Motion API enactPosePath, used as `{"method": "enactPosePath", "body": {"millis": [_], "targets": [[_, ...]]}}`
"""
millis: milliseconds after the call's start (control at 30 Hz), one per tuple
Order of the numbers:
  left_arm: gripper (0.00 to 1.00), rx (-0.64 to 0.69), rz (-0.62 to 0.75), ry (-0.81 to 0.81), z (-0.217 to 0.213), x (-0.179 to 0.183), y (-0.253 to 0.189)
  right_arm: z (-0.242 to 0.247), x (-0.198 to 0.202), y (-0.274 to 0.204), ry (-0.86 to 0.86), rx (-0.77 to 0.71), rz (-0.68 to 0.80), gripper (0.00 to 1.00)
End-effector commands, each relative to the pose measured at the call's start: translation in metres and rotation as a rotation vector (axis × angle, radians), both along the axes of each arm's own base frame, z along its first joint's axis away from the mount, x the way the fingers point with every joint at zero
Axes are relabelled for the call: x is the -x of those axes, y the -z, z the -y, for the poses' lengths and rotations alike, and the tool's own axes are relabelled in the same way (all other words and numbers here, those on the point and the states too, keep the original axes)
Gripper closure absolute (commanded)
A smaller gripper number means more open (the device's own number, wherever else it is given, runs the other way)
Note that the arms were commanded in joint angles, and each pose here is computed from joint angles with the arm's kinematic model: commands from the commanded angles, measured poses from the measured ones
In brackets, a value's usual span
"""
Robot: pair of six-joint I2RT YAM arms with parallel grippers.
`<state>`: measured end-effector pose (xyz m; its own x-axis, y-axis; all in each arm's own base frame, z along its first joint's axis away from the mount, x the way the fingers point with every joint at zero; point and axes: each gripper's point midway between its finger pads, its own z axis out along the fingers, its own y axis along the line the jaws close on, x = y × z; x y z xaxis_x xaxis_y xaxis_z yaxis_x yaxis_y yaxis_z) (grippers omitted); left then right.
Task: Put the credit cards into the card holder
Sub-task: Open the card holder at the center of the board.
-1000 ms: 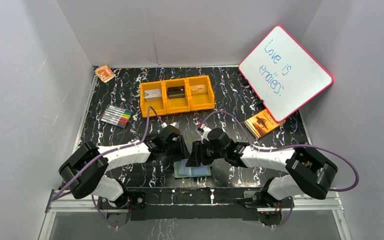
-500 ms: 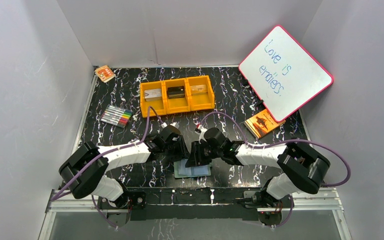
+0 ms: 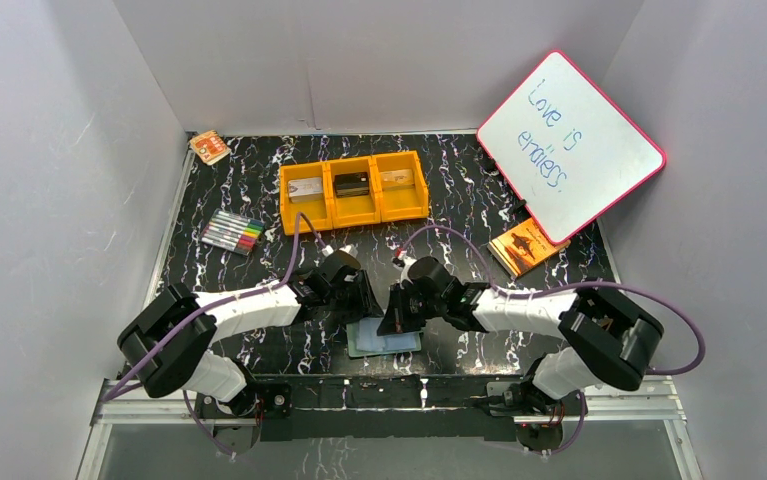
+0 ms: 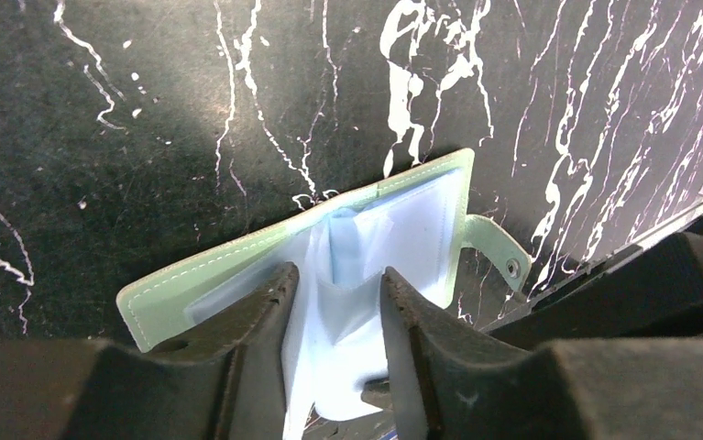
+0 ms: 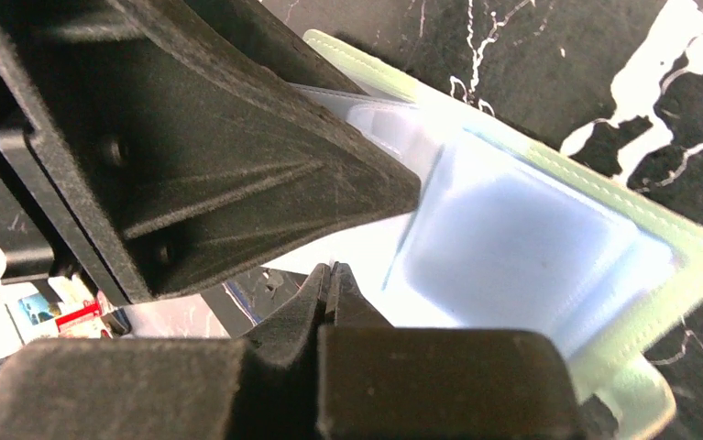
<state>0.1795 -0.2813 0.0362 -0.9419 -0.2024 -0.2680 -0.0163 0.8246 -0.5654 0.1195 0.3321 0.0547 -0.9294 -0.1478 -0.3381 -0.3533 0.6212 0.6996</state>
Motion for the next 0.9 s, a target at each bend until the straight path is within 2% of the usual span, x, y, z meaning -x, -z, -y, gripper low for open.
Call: {"method": "enactPosePath", "body": {"millis": [0,100,233,600,867], "targets": [[0.57,-0.014,0.031,-0.012,-0.006,-0.005,-0.014,0.009,-0.005,-0.007,0.056,0.022,0.028,1.00],[0.38,-0.039,0.066,-0.024,-0.013,-0.008,-0.025,0.018,-0.007,-0.004,0.092,0.055,0.039,1.00],[0.31,-0.068,0.109,-0.048,-0.024,-0.012,-0.040,0.025,-0.008,0.000,0.115,0.088,0.037,1.00],[0.30,-0.059,0.109,-0.070,-0.039,0.000,-0.047,0.046,-0.012,0.016,0.213,0.198,0.018,1.00],[0.38,0.016,0.075,-0.013,-0.016,0.002,-0.040,0.069,-0.017,0.026,0.293,0.299,0.029,1.00]]}}
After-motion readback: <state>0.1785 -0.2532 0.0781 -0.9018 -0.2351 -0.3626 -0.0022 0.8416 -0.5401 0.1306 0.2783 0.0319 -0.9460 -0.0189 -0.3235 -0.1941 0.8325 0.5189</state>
